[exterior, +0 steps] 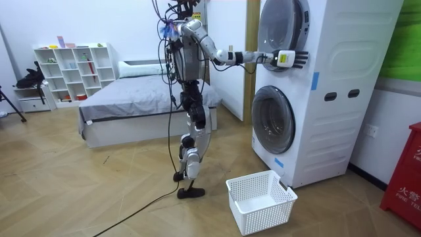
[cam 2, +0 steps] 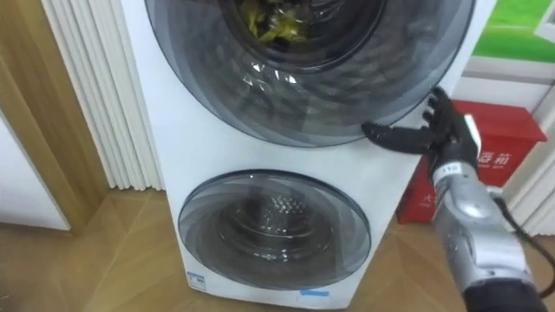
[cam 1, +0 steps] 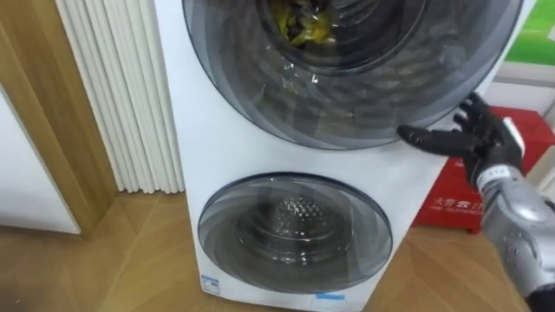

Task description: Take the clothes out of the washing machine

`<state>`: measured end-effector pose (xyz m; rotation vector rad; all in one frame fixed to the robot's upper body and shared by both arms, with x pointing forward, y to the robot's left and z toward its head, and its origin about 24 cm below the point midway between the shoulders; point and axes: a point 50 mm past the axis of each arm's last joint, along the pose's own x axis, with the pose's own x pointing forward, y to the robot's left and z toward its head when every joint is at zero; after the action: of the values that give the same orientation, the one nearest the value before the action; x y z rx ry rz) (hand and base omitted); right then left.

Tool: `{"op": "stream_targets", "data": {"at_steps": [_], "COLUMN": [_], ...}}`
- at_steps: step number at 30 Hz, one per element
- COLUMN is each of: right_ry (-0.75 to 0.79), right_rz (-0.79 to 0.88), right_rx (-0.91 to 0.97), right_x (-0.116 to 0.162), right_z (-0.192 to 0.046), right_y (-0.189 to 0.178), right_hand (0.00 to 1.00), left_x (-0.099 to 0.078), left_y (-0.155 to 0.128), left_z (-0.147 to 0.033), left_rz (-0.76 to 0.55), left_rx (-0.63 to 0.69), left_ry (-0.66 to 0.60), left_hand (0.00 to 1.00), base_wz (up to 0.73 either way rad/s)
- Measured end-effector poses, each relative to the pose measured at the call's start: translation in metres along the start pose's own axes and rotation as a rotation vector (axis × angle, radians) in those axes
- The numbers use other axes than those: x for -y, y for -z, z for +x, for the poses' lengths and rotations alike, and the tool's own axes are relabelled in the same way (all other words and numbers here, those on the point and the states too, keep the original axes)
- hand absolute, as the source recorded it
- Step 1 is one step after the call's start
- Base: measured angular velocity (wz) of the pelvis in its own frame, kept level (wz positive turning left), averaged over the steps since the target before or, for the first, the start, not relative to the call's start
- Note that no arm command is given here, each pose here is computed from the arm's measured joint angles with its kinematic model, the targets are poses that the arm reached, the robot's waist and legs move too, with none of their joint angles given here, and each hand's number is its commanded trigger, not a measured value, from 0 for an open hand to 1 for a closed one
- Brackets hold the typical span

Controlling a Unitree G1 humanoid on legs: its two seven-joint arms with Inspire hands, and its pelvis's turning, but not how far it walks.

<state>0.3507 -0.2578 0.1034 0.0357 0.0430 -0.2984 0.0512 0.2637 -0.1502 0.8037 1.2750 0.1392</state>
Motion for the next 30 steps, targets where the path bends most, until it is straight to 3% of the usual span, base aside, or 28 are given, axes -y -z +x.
{"op": "stream_targets", "data": {"at_steps": [11, 21, 25, 28, 30], "right_ry": [-0.002, -0.029, 0.010, -0.041, -0.087], "right_rz": [-0.074, -0.248, -0.247, -0.252, -0.253], "right_rx": [0.004, 0.116, 0.132, 0.138, 0.259], "right_x": [0.001, -0.021, -0.022, -0.030, -0.044], "right_z": [0.000, -0.008, -0.011, -0.015, -0.026], "right_y": [-0.011, -0.037, -0.043, -0.046, -0.068], "right_hand": [0.00, 0.00, 0.00, 0.00, 0.00], "left_x": [-0.001, -0.002, -0.004, -0.003, -0.006], "left_y": [0.002, 0.005, 0.000, 0.004, 0.007], "left_z": [-0.001, -0.001, 0.001, 0.000, 0.001], "left_rz": [0.084, 0.095, 0.128, 0.142, 0.138], "left_rx": [0.010, -0.016, -0.004, -0.028, -0.036], "left_ry": [-0.009, -0.010, -0.023, -0.019, -0.026], "left_hand": [0.00, 0.00, 0.00, 0.00, 0.00], "base_wz": [-0.03, -0.10, -0.01, -0.62, -0.67]}}
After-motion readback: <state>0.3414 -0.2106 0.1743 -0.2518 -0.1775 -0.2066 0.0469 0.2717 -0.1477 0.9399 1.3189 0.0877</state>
